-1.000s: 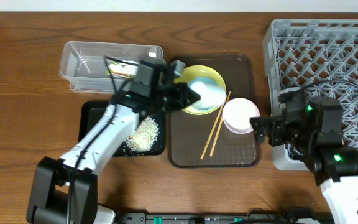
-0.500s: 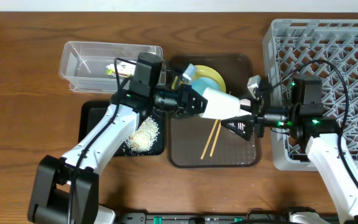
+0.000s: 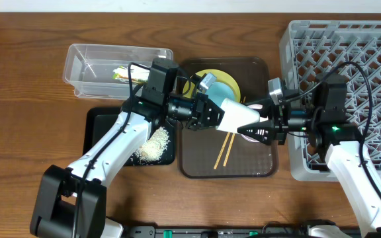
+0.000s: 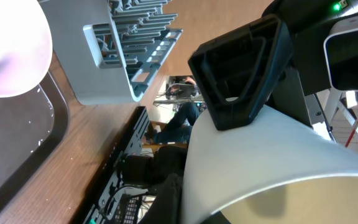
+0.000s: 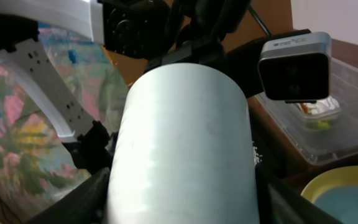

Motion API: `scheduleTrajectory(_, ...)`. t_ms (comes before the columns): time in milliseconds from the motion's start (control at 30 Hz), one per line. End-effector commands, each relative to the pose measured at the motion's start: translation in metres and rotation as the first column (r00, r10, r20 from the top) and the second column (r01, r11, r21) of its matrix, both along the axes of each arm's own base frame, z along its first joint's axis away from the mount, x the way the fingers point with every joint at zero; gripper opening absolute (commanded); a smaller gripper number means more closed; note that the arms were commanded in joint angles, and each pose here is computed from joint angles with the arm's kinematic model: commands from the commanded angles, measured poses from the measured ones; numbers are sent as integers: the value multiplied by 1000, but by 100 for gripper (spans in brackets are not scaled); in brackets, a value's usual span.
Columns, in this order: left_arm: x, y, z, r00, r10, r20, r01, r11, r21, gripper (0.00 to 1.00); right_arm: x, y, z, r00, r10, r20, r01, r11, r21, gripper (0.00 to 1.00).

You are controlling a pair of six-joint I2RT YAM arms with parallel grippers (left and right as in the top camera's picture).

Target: Sort waste into correct bins and load items into the dishwasher rack

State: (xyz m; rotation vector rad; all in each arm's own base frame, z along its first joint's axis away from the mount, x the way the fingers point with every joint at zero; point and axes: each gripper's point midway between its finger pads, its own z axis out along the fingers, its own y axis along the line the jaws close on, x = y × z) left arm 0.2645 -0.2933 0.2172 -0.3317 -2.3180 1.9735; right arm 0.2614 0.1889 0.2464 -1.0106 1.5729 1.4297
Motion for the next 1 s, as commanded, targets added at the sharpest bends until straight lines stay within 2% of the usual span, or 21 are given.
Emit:
scheduleTrajectory(0,2,-1,1,1000,-2,-4,2,1000,-3,12,-9,2,11,998,57,23,-58,998,38,56)
scheduleTrajectory(33,4,-1,-1,1000,13,2,-13,1000,8,17,-6,2,9,999,40,22,-41,999,25,55)
scheduleTrajectory(67,6,-1,-2,1000,22,14,-22,1000,15,28,-3,2,7,999,27,19,-27,1000,14,54)
scheduleTrajectory(100,10,-1,-5,999,36,41,-37,999,25,33,1,2,3,1000,2,9,-2,1000,-4,55)
scheduleTrajectory(233,28,3,-25,984,128,127,-143,982,122,44,27,-5,-22,981,-181,-69,170,975,-141,56)
scheduleTrajectory(333,45,20,-59,958,221,184,-267,921,285,45,47,-18,-45,932,-343,-115,305,915,-263,49)
scheduleTrajectory(400,51,35,-72,946,241,218,-307,882,357,45,56,-27,-56,895,-427,-129,369,872,-323,47)
scheduleTrajectory(533,49,63,-72,936,223,273,-321,861,396,32,63,-54,-62,818,-557,-143,458,782,-422,42)
scheduleTrajectory(567,49,72,-73,931,232,283,-337,843,420,31,63,-64,-60,793,-593,-142,482,752,-451,38)
scheduleTrajectory(633,49,96,-78,914,248,321,-386,774,501,31,67,-87,-55,725,-678,-118,538,666,-517,31)
scheduleTrajectory(700,48,127,-84,890,256,377,-445,664,600,31,70,-116,-48,636,-768,-75,593,548,-590,23)
scheduleTrajectory(767,46,164,-87,856,268,442,-515,503,694,31,71,-146,-42,534,-845,-19,627,411,-662,18)
scheduleTrajectory(867,43,209,-81,806,269,527,-590,299,750,32,65,-183,-32,416,-908,57,636,246,-731,15)
scheduleTrajectory(900,41,220,-77,792,269,548,-607,250,754,32,62,-195,-30,371,-925,76,634,193,-749,12)
scheduleTrajectory(967,37,231,-70,774,272,572,-627,208,750,36,54,-220,-28,270,-954,127,619,71,-782,8)
